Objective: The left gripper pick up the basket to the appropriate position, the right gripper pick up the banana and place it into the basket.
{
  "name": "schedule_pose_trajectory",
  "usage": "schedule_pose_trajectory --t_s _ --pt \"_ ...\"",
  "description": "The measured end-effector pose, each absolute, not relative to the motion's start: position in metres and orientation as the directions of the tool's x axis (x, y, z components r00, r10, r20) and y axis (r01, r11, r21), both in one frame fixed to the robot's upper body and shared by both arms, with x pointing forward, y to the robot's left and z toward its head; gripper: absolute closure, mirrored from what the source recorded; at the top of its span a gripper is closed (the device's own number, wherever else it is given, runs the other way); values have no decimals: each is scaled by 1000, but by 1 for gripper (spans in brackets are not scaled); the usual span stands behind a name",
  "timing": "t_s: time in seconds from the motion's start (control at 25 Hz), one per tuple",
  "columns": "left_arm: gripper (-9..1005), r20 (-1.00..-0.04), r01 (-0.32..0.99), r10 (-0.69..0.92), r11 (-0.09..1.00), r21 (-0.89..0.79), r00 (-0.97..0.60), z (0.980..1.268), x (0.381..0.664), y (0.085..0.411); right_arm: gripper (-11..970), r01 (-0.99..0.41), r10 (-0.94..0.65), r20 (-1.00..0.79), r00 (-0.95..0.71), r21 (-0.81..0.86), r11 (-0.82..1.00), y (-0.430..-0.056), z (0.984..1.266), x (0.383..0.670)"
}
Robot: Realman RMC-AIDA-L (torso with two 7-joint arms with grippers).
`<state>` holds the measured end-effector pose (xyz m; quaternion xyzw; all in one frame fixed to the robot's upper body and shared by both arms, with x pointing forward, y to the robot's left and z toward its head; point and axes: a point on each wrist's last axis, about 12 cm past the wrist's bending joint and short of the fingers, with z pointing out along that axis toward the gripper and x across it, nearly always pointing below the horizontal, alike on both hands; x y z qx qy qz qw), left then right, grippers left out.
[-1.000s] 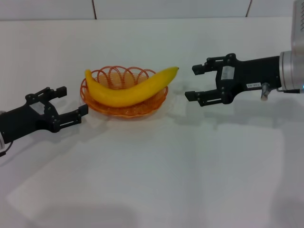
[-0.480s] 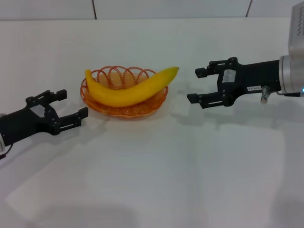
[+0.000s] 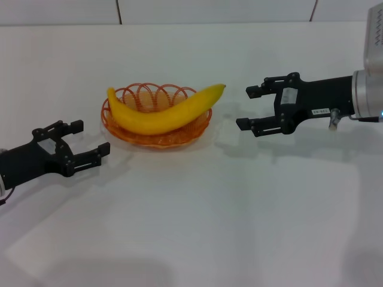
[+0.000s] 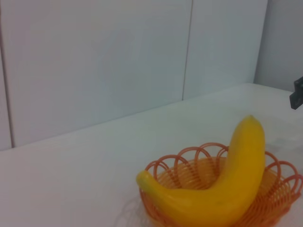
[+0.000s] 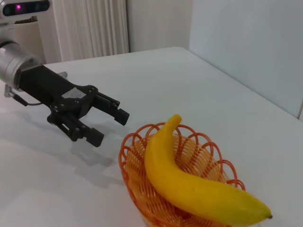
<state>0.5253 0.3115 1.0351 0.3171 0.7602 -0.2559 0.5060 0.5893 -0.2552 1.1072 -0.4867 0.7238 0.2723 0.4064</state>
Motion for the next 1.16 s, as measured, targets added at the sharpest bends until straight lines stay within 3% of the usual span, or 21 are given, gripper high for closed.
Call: schedule_pose_trajectory --t_s 1.16 --pt "120 -934 739 220 670 -64 -280 1036 526 311 187 -927 -483 -854 -192 -4 376 -254 1107 589"
